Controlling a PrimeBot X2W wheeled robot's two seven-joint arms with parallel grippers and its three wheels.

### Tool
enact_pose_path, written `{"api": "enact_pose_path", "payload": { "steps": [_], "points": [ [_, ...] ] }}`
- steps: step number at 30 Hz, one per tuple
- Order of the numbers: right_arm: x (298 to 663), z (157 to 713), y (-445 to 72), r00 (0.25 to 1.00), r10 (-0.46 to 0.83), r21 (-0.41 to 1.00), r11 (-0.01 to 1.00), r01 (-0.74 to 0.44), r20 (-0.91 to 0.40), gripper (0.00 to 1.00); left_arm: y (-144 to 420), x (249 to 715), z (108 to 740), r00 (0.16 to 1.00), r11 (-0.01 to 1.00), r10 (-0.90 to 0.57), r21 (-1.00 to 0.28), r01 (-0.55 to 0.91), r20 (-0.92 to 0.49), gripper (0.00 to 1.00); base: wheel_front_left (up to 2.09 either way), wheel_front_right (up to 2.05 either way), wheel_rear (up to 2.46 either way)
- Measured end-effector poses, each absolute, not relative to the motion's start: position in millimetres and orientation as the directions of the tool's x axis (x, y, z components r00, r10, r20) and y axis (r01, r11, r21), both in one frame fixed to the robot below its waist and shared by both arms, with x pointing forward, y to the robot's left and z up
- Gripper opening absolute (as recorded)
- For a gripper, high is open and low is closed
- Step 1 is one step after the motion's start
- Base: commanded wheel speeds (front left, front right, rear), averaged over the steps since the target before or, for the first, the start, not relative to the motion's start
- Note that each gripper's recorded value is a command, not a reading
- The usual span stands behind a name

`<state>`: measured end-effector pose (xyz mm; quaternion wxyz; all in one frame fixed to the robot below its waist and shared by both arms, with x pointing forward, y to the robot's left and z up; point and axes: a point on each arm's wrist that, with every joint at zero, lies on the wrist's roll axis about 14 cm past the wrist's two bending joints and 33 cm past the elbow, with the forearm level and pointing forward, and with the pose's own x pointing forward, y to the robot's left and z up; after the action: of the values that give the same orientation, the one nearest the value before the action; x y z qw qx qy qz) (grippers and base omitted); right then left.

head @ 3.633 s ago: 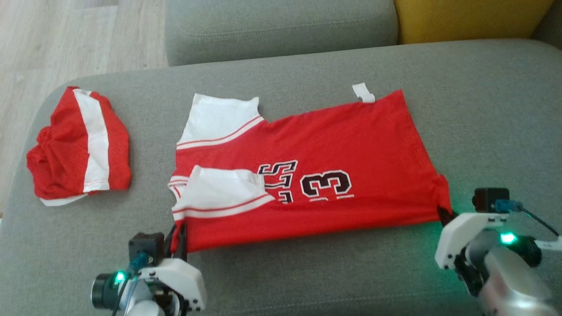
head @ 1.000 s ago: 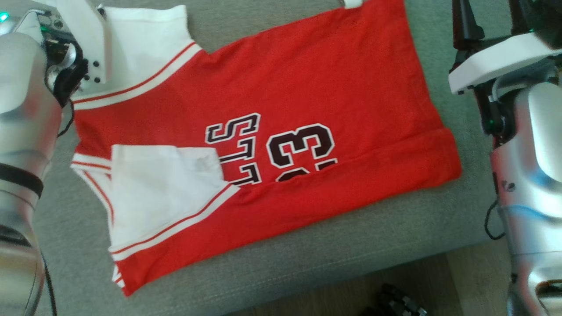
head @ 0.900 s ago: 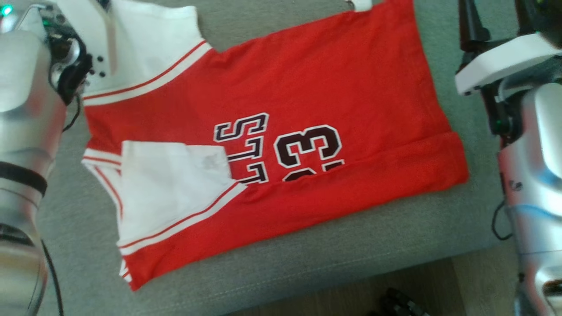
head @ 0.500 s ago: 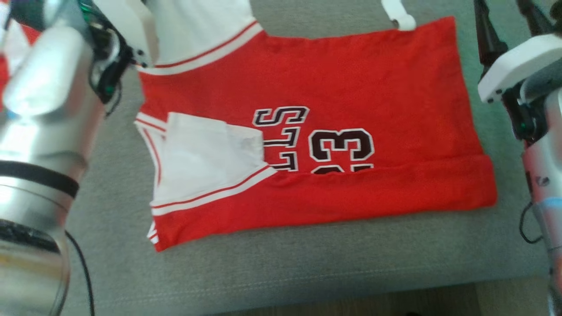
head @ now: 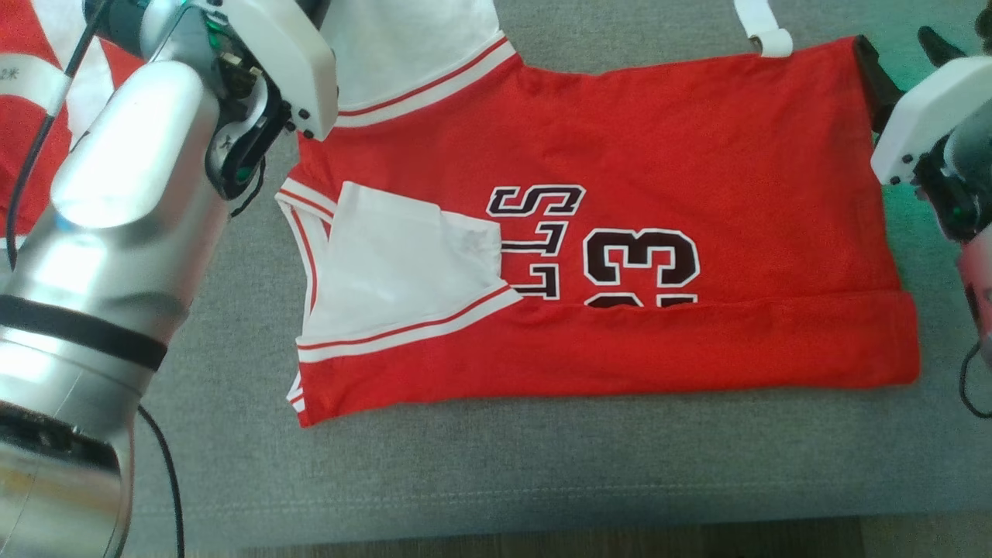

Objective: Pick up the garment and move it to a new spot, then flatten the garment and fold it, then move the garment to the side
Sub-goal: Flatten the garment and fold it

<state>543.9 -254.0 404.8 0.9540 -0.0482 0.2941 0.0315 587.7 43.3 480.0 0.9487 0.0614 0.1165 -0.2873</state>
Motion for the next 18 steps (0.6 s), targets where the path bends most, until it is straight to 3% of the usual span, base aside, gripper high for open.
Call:
{"api": "enact_pose_path", "payload": {
  "steps": [17,18],
  "points": [
    [546.2,368.0,-258.8,0.741,0.01,-0.112,0.987,-0.114,-0.671,1.0,47.8,591.1,463.8,0.801,0.826,-0.523,0.059,0.56,-0.29,0.0,0.0,0.0,0.0],
    [546.3,367.9,-258.0,0.74,0.012,-0.112,0.987,-0.117,-0.673,0.12,48.8,591.6,463.4,0.802,0.827,-0.521,0.06,0.559,-0.292,0.0,0.0,0.0,0.0]
  ]
}}
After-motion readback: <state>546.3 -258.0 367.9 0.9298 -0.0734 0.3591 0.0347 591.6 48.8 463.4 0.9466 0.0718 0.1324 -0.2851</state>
